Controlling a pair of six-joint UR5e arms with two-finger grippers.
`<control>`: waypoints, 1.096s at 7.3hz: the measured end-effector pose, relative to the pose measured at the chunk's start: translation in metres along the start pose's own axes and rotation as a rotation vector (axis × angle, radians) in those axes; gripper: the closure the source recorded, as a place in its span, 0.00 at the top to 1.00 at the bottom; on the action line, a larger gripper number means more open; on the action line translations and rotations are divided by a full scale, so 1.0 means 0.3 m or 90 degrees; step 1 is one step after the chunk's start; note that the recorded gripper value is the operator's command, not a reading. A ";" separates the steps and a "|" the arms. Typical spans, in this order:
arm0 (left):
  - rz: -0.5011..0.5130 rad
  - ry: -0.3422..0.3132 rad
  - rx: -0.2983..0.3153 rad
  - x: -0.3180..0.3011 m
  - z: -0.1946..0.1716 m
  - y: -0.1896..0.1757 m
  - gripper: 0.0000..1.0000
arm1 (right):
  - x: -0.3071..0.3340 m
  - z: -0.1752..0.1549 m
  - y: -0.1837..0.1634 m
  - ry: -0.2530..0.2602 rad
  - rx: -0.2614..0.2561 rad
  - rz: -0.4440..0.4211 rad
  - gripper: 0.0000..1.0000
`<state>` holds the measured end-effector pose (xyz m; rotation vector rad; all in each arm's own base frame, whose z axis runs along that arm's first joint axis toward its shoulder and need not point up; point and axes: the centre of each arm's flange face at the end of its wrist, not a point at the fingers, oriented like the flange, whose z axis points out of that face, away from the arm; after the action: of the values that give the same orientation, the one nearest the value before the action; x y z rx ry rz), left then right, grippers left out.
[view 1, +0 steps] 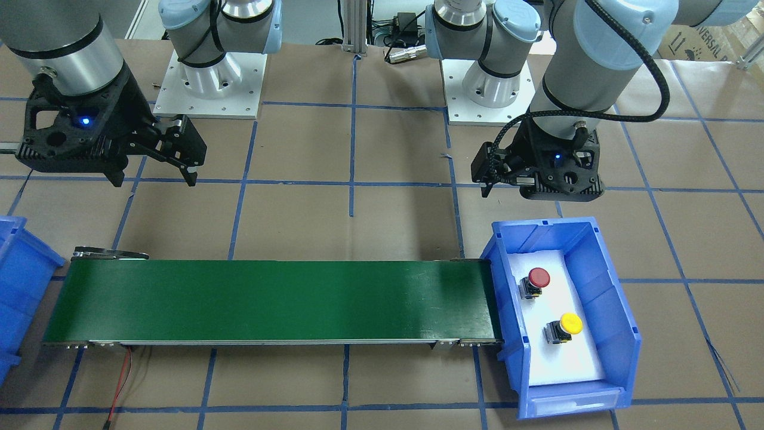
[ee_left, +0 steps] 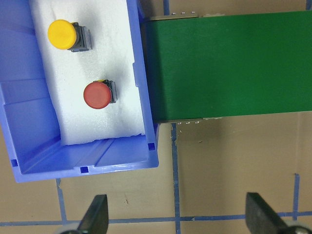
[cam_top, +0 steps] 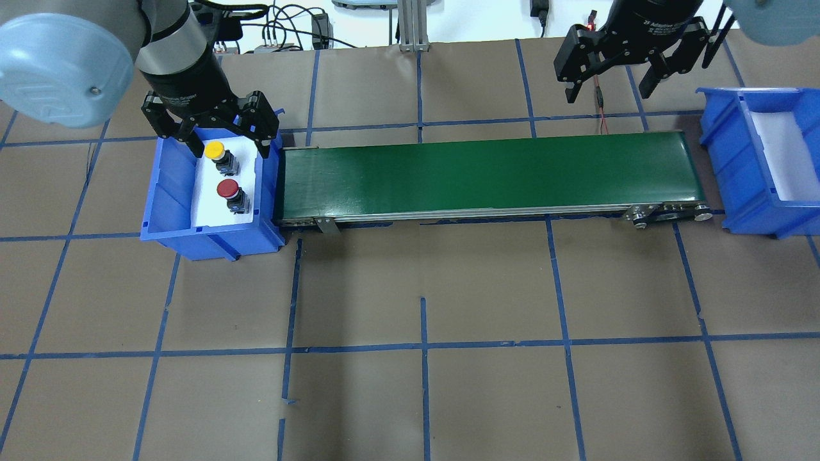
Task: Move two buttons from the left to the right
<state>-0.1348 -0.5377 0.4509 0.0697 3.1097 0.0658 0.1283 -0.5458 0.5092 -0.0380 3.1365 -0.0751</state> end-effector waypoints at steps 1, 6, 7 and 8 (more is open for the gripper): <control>0.001 0.000 0.000 0.001 0.000 0.000 1.00 | 0.002 0.001 -0.001 0.000 0.000 0.000 1.00; 0.001 0.001 0.012 0.006 -0.020 0.005 1.00 | 0.000 -0.001 0.012 0.000 -0.015 0.008 1.00; -0.006 0.000 0.014 -0.006 -0.030 0.007 1.00 | 0.000 0.000 0.012 0.000 -0.016 0.009 1.00; -0.013 0.000 0.011 -0.023 -0.033 0.007 1.00 | 0.000 0.001 0.012 0.000 -0.016 0.009 1.00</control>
<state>-0.1282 -0.5362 0.4611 0.0377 3.1107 0.0386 0.1283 -0.5421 0.5088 -0.0152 3.1369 -0.0368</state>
